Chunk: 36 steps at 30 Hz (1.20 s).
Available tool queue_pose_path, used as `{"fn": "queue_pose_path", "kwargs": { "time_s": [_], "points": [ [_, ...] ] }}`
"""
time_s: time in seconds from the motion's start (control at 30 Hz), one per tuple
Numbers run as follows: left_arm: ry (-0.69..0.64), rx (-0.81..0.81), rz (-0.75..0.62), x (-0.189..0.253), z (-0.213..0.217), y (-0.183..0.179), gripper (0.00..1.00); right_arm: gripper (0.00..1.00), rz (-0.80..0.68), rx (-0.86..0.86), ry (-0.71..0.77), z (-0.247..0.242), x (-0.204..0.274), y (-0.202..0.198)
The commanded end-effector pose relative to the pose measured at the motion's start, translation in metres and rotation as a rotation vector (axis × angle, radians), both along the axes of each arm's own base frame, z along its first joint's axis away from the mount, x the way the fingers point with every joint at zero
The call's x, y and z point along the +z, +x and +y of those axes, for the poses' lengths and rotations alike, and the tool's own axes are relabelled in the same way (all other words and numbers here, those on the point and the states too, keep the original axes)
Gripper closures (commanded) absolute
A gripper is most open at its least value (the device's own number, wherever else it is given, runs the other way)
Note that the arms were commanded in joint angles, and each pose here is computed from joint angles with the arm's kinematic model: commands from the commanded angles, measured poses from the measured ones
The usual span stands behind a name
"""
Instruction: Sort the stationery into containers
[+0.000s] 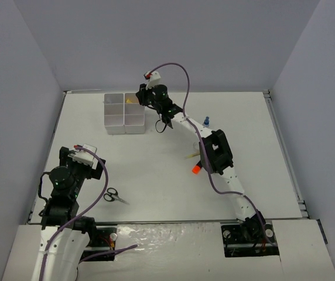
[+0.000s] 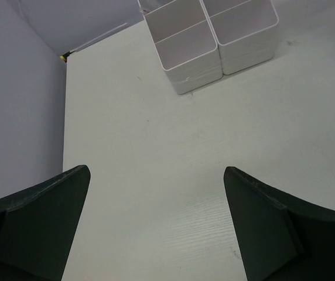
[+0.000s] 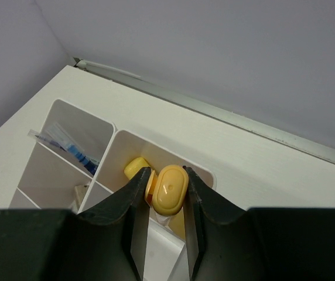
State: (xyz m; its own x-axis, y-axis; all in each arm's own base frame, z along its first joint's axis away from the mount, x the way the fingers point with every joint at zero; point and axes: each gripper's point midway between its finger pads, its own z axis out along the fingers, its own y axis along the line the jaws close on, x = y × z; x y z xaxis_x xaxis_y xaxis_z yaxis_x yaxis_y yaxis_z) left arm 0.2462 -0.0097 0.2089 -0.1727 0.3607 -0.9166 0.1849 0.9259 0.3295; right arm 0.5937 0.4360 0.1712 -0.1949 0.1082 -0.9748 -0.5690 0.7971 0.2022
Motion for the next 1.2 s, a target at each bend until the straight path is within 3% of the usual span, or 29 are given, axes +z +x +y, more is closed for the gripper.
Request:
{"fn": "queue_pose_path", "kwargs": {
  "time_s": [0.0,0.07,0.17,0.37,0.57,0.63,0.7,0.77,0.87,1.17],
  "points": [
    [0.004,-0.001,-0.076,0.023,0.001,0.007,0.03,0.67,-0.141,0.031,0.071,0.002,0.075,-0.006],
    [0.006,-0.001,-0.072,0.022,0.001,0.007,0.03,0.46,-0.141,0.059,0.07,0.005,0.083,-0.013],
    [0.005,-0.004,-0.068,0.021,0.0,0.008,0.03,0.35,-0.138,0.082,0.067,0.006,0.1,-0.023],
    [0.004,-0.011,-0.075,0.026,-0.001,0.007,0.03,0.3,-0.167,0.1,0.072,-0.01,0.156,-0.058],
    [0.014,-0.009,-0.09,0.036,0.001,0.002,0.03,0.29,-0.004,-0.006,-0.055,-0.078,0.173,-0.123],
    [0.007,-0.007,-0.095,0.036,0.001,0.001,0.03,0.29,0.089,-0.113,-0.079,-0.111,0.155,-0.143],
    [-0.005,-0.008,-0.106,0.037,0.0,0.0,0.03,0.28,0.223,-0.256,-0.167,-0.153,0.099,-0.164],
    [-0.016,-0.014,-0.112,0.036,-0.002,0.0,0.03,0.28,0.3,-0.366,-0.196,-0.187,0.076,-0.185],
    [-0.039,-0.029,-0.129,0.037,-0.006,-0.001,0.03,0.27,0.382,-0.548,-0.177,-0.239,0.05,-0.215],
    [-0.046,-0.035,-0.144,0.04,-0.007,-0.006,0.03,0.22,0.664,-0.806,-0.004,-0.273,-0.043,-0.255]
  ]
}}
